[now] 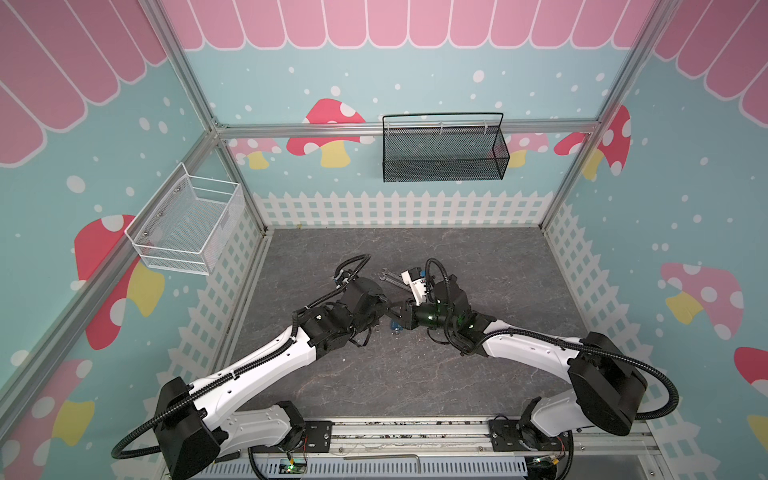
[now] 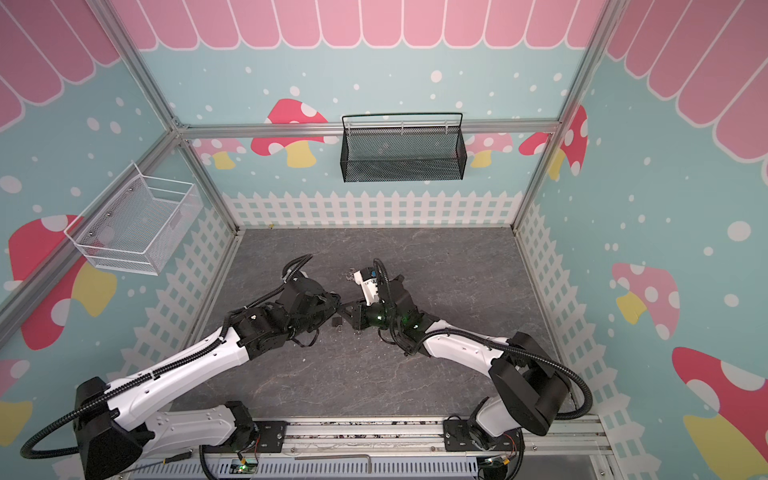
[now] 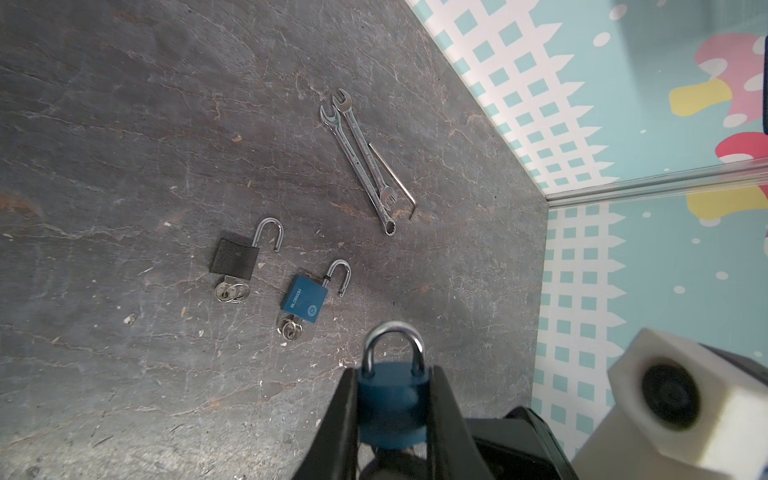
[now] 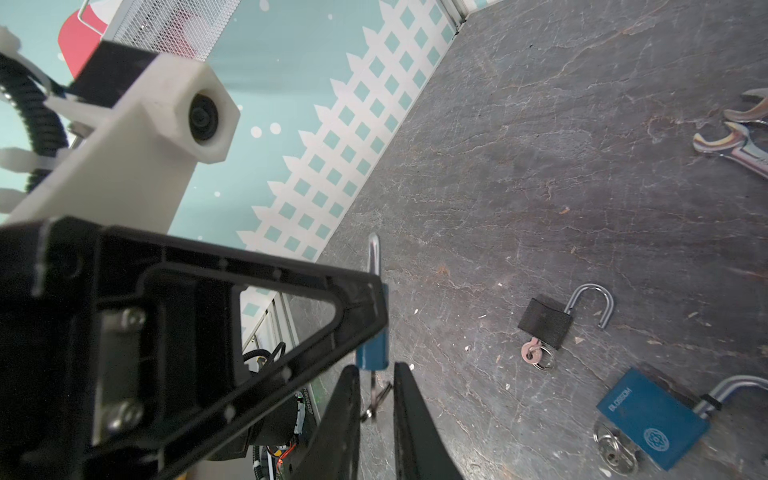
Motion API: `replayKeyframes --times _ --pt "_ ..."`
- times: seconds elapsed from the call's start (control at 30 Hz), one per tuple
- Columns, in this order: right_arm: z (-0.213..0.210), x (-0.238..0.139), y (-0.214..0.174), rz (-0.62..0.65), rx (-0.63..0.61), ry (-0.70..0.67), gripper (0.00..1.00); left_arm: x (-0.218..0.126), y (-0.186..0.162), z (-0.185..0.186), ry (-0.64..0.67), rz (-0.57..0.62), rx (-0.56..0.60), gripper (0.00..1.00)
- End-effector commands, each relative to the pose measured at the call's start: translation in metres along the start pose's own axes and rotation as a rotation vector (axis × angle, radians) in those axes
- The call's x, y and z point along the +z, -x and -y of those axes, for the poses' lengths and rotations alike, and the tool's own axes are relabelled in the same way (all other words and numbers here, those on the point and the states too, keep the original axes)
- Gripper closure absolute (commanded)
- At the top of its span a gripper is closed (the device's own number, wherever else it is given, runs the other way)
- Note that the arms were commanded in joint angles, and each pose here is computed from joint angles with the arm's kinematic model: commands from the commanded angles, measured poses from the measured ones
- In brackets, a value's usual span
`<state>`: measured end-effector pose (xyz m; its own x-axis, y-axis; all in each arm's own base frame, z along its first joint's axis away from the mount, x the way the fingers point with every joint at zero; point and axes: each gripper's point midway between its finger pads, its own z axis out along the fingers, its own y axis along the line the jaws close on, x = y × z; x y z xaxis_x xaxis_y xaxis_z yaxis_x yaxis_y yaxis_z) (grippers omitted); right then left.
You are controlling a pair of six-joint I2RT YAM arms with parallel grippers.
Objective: Unlock with the key
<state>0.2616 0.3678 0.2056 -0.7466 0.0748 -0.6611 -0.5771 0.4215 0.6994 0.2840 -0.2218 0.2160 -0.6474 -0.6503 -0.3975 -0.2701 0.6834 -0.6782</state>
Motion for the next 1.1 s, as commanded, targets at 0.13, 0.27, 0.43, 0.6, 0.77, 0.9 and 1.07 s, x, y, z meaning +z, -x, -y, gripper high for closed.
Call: replayKeyframes --times 0.13,0.27,0.43,0.6,0.77,0.9,1.07 --pt "-0.011 0.000 0.016 0.036 0.012 0.030 0.95 -0.010 0.002 0.008 -0.051 0.014 -0.045 1.00" --pt "-0.022 -0.002 0.020 0.042 0.046 0.087 1.00 -0.012 -0.002 0.007 -0.066 0.008 -0.062 1.00" --pt "-0.055 -0.013 0.030 0.058 0.070 0.250 1.00 -0.013 -0.006 0.003 -0.104 0.001 -0.099 1.00" --pt "-0.085 -0.027 0.036 0.070 0.059 0.401 1.00 -0.013 -0.007 0.000 -0.147 0.006 -0.121 1.00" --pt "-0.099 -0.037 0.033 0.060 0.061 0.503 1.00 -0.014 -0.005 -0.002 -0.194 0.018 -0.145 1.00" --pt "-0.104 -0.042 0.033 0.068 0.069 0.552 1.00 -0.013 -0.003 0.002 -0.223 0.017 -0.152 1.00" --pt "-0.105 -0.045 0.034 0.084 0.066 0.554 1.00 -0.013 -0.001 0.005 -0.247 0.021 -0.163 1.00"
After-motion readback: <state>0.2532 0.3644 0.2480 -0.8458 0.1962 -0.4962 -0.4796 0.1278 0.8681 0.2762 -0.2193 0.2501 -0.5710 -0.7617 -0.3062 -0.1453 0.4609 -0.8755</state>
